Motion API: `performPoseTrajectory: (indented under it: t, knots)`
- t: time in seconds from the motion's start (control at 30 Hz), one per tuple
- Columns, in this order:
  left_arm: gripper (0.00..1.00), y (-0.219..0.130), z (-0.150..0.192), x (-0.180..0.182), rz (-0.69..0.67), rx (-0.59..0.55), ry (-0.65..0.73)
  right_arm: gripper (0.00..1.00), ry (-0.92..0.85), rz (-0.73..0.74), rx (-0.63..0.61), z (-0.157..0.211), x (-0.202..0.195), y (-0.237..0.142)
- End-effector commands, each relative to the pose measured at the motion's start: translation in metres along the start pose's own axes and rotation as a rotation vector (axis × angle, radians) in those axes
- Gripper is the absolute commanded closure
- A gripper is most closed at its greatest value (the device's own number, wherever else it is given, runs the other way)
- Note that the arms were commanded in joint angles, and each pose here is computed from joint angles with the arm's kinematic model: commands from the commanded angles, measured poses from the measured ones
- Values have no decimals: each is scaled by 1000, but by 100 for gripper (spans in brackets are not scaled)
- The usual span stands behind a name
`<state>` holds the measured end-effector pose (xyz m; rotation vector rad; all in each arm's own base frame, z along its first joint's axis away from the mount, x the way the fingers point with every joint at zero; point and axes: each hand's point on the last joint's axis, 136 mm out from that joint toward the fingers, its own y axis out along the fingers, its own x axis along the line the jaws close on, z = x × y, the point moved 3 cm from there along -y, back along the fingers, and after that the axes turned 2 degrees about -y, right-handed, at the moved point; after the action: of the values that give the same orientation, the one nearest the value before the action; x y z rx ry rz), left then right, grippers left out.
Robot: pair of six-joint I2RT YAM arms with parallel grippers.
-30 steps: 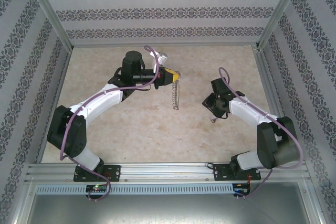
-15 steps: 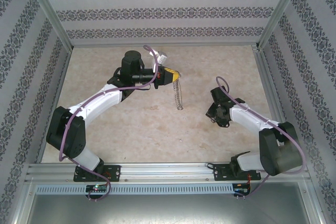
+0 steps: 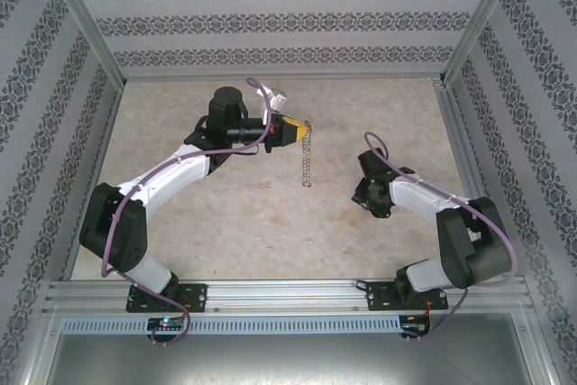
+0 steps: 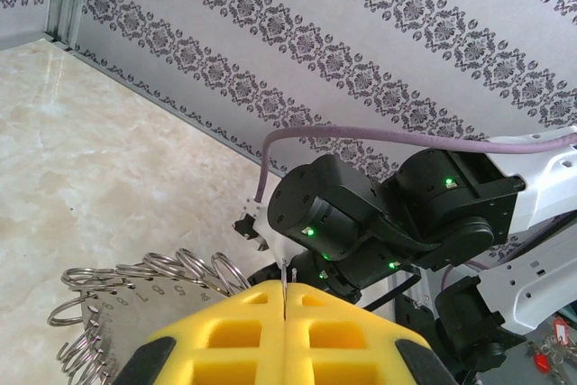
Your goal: Put the keys on the keyring
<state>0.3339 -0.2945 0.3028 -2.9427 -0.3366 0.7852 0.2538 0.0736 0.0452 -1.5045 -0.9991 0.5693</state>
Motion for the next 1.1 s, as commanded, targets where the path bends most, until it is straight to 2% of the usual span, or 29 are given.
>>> performPoseTrajectory:
  t: [0.0,0.47,0.57,1.07]
  knots:
    - [100,1,-17,-17,54,-40,65,61,-37,6,-16,-4,6,1]
    - [100,2,-17,-16,57,-41,58,97,-51,-16,-17,-4,8,-3]
    - [100,2,-16,-15,56,-41,54,100,-51,-25,-21,-4,9,-5]
    - [100,3,-16,-14,63,-43,48,100,-78,-132,-68,-3,17,-33]
